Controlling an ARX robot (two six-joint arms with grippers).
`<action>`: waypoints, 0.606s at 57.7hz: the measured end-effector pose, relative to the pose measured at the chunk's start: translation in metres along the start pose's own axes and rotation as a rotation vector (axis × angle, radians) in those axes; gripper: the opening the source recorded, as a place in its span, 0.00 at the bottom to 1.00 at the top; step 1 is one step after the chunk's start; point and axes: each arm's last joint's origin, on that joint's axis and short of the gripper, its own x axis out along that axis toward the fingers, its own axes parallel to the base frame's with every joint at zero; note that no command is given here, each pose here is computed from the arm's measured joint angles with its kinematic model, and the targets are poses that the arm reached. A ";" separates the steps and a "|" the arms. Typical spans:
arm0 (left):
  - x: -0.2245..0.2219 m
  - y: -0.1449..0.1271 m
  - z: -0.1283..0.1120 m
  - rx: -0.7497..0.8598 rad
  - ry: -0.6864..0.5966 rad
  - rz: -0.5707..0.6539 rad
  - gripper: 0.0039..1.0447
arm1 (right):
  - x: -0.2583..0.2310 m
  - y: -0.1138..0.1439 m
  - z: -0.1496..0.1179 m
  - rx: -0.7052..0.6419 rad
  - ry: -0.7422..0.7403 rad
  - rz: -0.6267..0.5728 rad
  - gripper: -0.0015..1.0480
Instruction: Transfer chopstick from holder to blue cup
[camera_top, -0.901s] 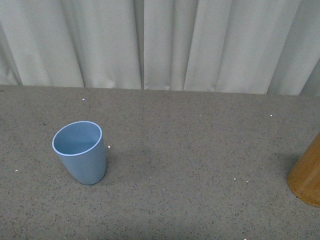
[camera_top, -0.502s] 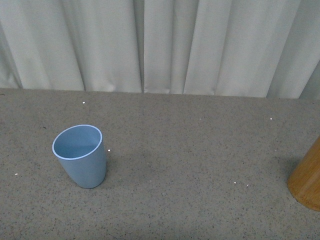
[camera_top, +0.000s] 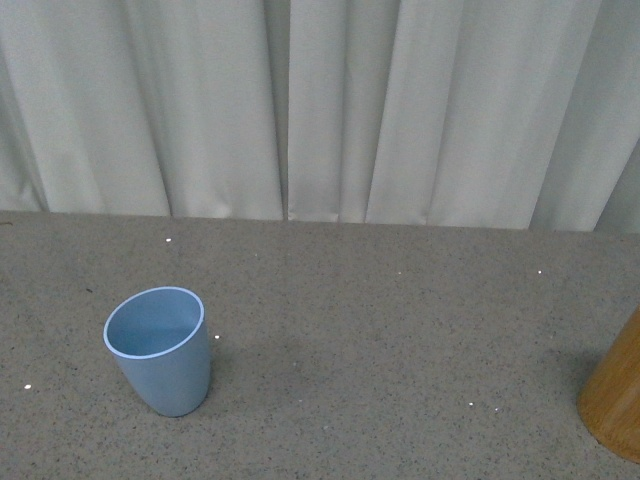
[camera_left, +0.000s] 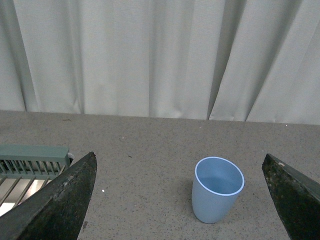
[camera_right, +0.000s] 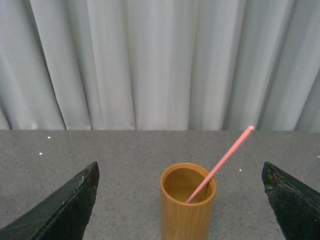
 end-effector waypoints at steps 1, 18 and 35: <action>0.000 0.000 0.000 0.000 0.000 0.000 0.94 | 0.000 0.000 0.000 0.000 0.000 0.000 0.91; 0.000 0.000 0.000 0.000 0.000 0.000 0.94 | 0.000 0.000 0.000 0.000 0.000 0.000 0.91; 0.000 0.000 0.000 0.000 0.000 0.000 0.94 | 0.000 0.000 0.000 0.000 0.000 0.000 0.91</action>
